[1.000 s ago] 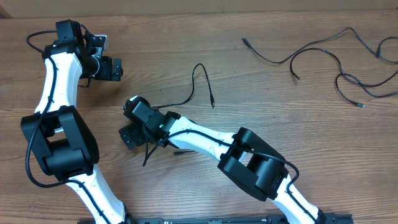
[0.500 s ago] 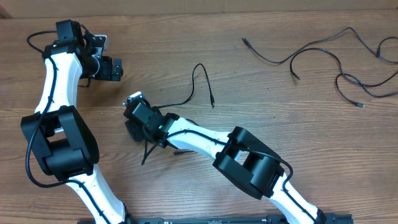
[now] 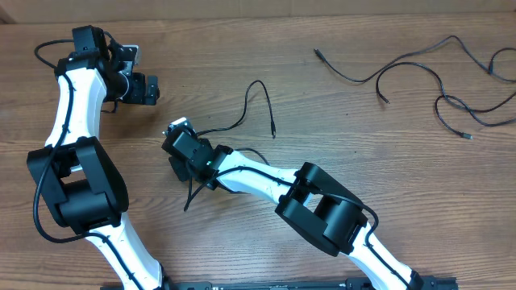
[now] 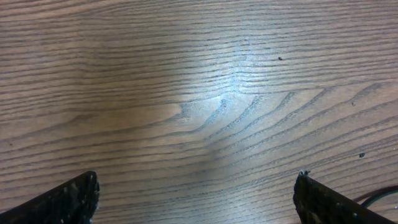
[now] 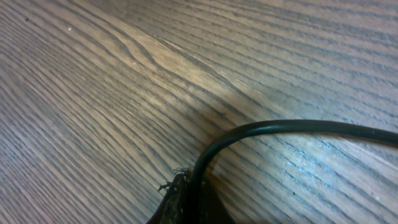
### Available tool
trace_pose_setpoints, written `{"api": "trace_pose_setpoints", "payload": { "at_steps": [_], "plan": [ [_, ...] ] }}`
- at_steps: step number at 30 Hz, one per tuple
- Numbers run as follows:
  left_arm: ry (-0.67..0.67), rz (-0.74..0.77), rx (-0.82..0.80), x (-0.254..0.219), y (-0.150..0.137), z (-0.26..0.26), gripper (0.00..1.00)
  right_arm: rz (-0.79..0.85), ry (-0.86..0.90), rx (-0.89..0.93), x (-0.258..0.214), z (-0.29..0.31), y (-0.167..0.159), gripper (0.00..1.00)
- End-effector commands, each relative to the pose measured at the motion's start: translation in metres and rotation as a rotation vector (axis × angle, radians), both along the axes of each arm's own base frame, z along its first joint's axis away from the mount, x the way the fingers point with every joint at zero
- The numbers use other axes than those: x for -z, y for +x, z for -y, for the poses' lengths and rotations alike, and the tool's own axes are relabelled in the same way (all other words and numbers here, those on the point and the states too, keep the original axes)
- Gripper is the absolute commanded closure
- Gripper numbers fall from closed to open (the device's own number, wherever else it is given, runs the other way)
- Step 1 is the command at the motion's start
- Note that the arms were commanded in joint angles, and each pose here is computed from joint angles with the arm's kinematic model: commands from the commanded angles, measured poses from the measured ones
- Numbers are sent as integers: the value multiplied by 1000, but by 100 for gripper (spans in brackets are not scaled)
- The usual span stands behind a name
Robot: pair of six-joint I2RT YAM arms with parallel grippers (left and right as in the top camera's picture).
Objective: Untangle cables
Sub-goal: 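Grasp the thin black cable with the right gripper and lift it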
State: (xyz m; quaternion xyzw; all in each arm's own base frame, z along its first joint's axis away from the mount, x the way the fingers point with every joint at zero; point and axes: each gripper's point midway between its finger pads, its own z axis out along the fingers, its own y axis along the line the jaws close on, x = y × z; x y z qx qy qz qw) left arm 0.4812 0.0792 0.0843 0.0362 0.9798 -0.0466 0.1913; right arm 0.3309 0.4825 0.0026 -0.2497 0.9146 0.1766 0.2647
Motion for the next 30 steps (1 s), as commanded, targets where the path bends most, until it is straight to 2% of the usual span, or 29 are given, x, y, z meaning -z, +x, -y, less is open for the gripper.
{"api": "trace_pose_setpoints", "payload": {
  "at_steps": [1, 10, 15, 20, 25, 30],
  "plan": [
    [-8, -6, 33, 7, 2, 6, 0, -55, -76, 3, 25, 15, -6, 96],
    [-8, -6, 33, 7, 2, 6, 0, 9, -56, 55, -74, 35, 7, 96],
    [-8, -6, 33, 7, 2, 6, 0, 115, 18, -1, -157, 41, 4, 96],
    [-8, -6, 33, 7, 2, 6, 0, 216, 127, 22, -242, 59, -3, 96],
    [-8, -6, 33, 7, 2, 6, 0, 329, 206, 91, -314, 91, -6, 96],
    [-8, -6, 33, 7, 2, 6, 0, 413, 210, 194, -355, 132, -5, 96]
  ]
}}
